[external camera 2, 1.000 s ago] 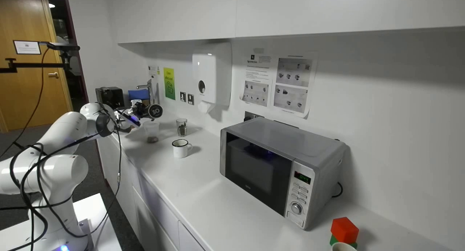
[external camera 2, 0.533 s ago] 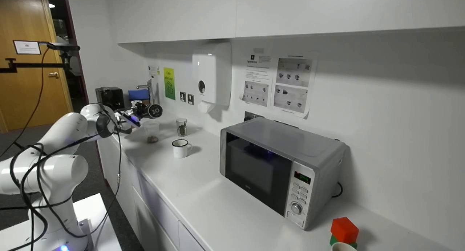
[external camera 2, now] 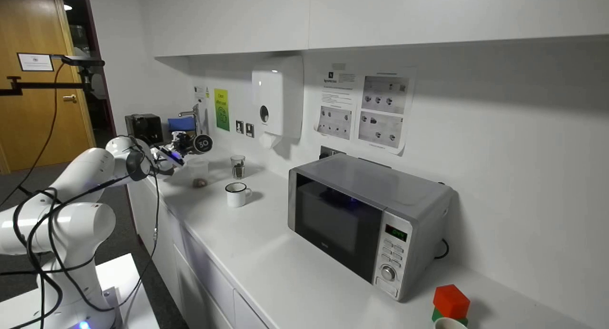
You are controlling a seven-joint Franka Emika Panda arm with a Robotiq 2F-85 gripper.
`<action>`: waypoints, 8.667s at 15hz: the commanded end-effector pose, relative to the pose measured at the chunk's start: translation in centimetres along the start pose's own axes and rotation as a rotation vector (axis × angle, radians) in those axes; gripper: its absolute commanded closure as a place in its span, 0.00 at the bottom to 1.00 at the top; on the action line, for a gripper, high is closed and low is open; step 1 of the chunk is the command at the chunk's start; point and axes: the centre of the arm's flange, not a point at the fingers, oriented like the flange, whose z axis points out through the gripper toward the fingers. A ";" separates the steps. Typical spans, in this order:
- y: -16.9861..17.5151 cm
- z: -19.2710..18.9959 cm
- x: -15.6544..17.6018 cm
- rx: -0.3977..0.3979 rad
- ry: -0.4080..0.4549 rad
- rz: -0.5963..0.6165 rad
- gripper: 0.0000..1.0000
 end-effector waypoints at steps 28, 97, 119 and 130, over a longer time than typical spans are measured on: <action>2.7 -0.6 3.3 0.013 -0.069 -0.004 0.98; 0.3 5.4 7.7 0.755 -0.443 0.184 0.98; -2.6 15.3 5.8 0.894 -0.862 0.401 0.98; -4.3 16.9 5.8 0.967 -1.012 0.478 0.98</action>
